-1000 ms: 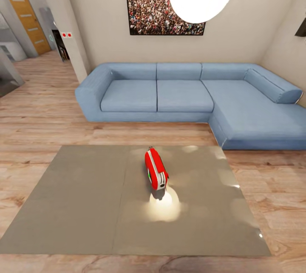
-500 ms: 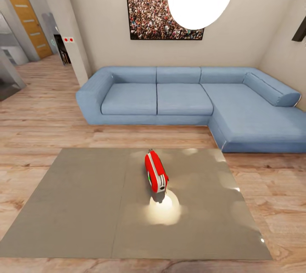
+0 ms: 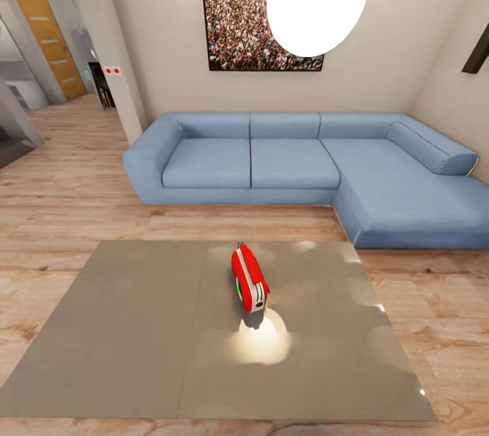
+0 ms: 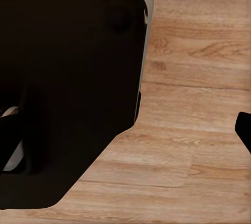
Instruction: Turn on the radio receiver that's on the table in the living room.
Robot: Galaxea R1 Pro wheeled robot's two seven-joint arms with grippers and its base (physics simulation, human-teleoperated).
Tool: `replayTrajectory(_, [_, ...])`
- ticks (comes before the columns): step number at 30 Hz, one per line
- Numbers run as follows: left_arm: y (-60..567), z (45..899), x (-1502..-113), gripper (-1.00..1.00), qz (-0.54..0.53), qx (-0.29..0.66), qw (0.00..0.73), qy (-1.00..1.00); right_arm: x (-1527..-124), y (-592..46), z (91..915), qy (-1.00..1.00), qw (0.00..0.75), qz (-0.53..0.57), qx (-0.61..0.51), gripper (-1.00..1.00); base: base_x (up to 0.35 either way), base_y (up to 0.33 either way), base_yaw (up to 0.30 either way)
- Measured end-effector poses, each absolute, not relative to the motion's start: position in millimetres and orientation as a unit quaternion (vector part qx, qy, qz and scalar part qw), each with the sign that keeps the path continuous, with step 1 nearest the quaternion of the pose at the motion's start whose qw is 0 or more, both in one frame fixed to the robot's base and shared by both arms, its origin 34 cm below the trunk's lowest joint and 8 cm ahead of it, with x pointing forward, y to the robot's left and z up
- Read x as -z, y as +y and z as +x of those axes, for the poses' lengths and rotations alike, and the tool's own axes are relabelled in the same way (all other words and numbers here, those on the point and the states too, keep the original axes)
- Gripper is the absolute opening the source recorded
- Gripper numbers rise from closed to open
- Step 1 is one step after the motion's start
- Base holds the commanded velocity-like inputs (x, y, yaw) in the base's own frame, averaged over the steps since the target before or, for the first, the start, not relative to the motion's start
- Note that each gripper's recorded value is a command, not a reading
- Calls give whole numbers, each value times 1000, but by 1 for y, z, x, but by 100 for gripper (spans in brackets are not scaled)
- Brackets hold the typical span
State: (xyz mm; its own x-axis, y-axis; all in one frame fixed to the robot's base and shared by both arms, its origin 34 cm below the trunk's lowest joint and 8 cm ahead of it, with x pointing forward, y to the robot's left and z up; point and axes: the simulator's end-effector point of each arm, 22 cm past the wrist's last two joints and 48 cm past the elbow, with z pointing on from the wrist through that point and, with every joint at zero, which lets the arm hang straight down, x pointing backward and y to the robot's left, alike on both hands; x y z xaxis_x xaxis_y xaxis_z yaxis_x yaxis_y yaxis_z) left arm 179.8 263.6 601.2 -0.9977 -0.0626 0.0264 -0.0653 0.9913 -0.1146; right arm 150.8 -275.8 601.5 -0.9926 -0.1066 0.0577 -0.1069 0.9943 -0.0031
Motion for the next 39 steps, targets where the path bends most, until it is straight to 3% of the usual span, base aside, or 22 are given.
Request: replayTrajectory(39, [263,206,-606,-100,28,-60,-21,-998,-605,-274,176,-999,-3,53,-4,100,0,0,0])
